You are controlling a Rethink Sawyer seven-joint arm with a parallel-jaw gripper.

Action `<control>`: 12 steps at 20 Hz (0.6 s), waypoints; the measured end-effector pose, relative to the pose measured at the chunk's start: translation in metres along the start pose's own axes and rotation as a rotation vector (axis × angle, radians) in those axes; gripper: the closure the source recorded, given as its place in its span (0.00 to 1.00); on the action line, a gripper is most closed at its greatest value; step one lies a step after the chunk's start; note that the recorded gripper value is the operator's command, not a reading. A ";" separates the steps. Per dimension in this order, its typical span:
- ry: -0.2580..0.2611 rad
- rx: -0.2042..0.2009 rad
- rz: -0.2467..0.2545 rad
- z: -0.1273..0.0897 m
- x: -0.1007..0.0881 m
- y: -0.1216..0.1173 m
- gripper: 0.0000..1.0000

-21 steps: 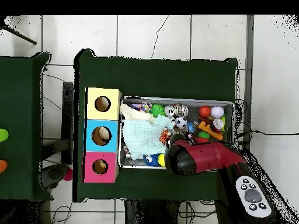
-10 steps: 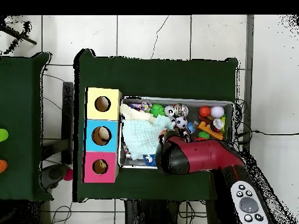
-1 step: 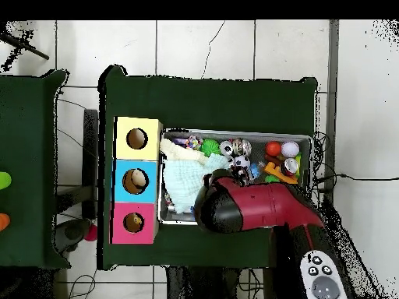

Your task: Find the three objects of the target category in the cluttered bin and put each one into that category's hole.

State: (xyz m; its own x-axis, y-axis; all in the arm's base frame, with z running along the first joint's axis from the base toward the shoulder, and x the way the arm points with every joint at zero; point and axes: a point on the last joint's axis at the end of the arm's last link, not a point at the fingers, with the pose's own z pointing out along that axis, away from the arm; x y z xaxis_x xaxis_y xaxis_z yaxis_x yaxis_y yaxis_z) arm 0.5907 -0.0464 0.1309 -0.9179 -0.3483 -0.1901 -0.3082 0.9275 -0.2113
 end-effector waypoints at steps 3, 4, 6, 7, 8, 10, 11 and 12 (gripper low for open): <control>-0.016 -0.003 0.003 0.005 0.000 0.000 0.00; -0.031 -0.009 0.007 0.011 0.002 0.001 0.00; -0.043 -0.014 0.011 0.017 0.003 0.002 0.00; -0.051 -0.020 0.014 0.022 0.004 0.003 0.00; -0.056 -0.023 0.016 0.026 0.005 0.004 0.00; -0.064 -0.034 0.020 0.035 0.009 0.008 0.00; -0.066 -0.039 0.021 0.039 0.011 0.010 0.00; -0.066 -0.044 0.023 0.042 0.012 0.011 0.00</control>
State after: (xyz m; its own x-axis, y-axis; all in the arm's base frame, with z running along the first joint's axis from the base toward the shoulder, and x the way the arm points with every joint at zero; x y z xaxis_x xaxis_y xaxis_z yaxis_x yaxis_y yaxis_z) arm 0.5865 -0.0458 0.0861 -0.9066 -0.3342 -0.2576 -0.2996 0.9398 -0.1645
